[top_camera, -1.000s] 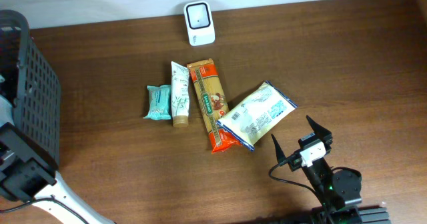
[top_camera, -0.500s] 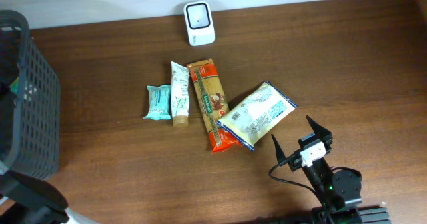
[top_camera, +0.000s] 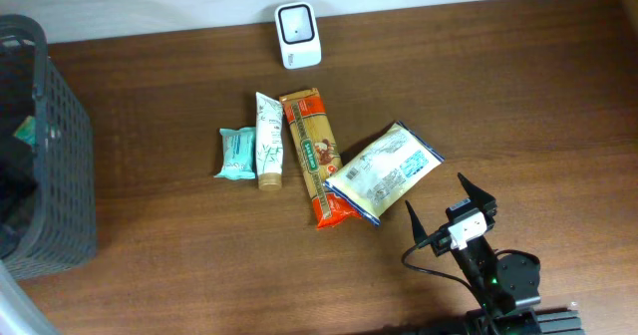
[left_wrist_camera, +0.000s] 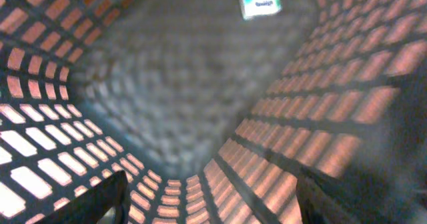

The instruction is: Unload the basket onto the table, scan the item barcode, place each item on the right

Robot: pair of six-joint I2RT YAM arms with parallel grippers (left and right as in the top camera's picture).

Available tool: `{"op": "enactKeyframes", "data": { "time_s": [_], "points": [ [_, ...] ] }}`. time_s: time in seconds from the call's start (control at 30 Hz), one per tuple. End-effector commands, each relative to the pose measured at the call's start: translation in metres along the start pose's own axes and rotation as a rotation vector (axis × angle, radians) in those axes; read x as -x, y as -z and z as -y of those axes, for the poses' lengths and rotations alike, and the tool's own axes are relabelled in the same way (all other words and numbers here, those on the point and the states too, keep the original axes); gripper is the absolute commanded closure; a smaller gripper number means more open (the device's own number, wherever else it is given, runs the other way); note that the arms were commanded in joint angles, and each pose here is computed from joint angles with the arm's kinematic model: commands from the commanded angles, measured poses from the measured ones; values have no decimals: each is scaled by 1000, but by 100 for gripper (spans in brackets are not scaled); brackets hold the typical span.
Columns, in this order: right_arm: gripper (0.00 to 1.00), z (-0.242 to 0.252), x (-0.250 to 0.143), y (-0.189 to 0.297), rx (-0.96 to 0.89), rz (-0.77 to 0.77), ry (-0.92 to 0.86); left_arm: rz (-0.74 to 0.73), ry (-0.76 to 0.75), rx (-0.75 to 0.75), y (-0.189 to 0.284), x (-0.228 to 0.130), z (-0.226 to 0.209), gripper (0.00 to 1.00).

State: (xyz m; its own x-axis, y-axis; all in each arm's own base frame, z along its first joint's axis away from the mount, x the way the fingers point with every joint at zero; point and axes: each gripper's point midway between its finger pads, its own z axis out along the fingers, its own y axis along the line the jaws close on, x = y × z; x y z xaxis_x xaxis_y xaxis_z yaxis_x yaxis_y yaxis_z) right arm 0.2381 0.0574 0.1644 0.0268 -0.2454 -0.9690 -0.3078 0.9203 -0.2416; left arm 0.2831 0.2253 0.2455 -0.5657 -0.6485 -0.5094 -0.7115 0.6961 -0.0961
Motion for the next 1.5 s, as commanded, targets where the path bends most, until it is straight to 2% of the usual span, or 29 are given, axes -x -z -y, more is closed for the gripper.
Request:
{"op": "enactKeyframes", "data": {
  "time_s": [0.0,0.17,0.33,0.43,0.53,0.63,0.87,0.93,1.0,1.07,1.1,1.13,1.17,1.23,1.33,1.43,1.47],
  "points": [
    [1,1,-4,0,-10,-7,-15,-79,43,33,-20,-26,-18,20],
    [1,1,-4,0,-10,-7,-15,-56,47,9,-10,-25,-15,21],
    [1,1,-4,0,-10,-7,-15,23,68,15,27,-26,-23,20],
    [1,1,-4,0,-9,-8,-16,125,80,11,61,-23,-27,18],
    [1,1,-4,0,-10,-7,-15,239,9,-122,86,-10,-2,18],
    [1,1,-4,0,-10,-7,-15,312,-16,-147,103,-4,3,18],
    [2,1,-4,0,-10,-7,-15,253,-7,-141,80,-1,1,9],
    [1,1,-4,0,-10,-7,-15,217,-6,-133,67,0,0,13],
    [1,1,-4,0,-10,-7,-15,203,-13,-146,56,4,2,24],
    [1,1,-4,0,-10,-7,-15,261,-141,-300,67,13,32,29],
    [1,1,-4,0,-10,-7,-15,337,-264,-412,84,19,57,29],
    [1,1,-4,0,-10,-7,-15,421,-350,-440,100,27,73,25],
    [1,1,-4,0,-10,-7,-15,471,-377,-439,107,34,79,23],
    [1,1,-4,0,-10,-7,-15,484,-402,-456,107,36,88,21],
    [1,1,-4,0,-10,-7,-15,406,-622,-593,93,7,131,22],
    [1,1,-4,0,-10,-7,-15,217,-680,-682,68,-34,167,25],
    [1,1,-4,0,-10,-7,-15,120,-674,-664,53,-52,173,25]
  ]
}}
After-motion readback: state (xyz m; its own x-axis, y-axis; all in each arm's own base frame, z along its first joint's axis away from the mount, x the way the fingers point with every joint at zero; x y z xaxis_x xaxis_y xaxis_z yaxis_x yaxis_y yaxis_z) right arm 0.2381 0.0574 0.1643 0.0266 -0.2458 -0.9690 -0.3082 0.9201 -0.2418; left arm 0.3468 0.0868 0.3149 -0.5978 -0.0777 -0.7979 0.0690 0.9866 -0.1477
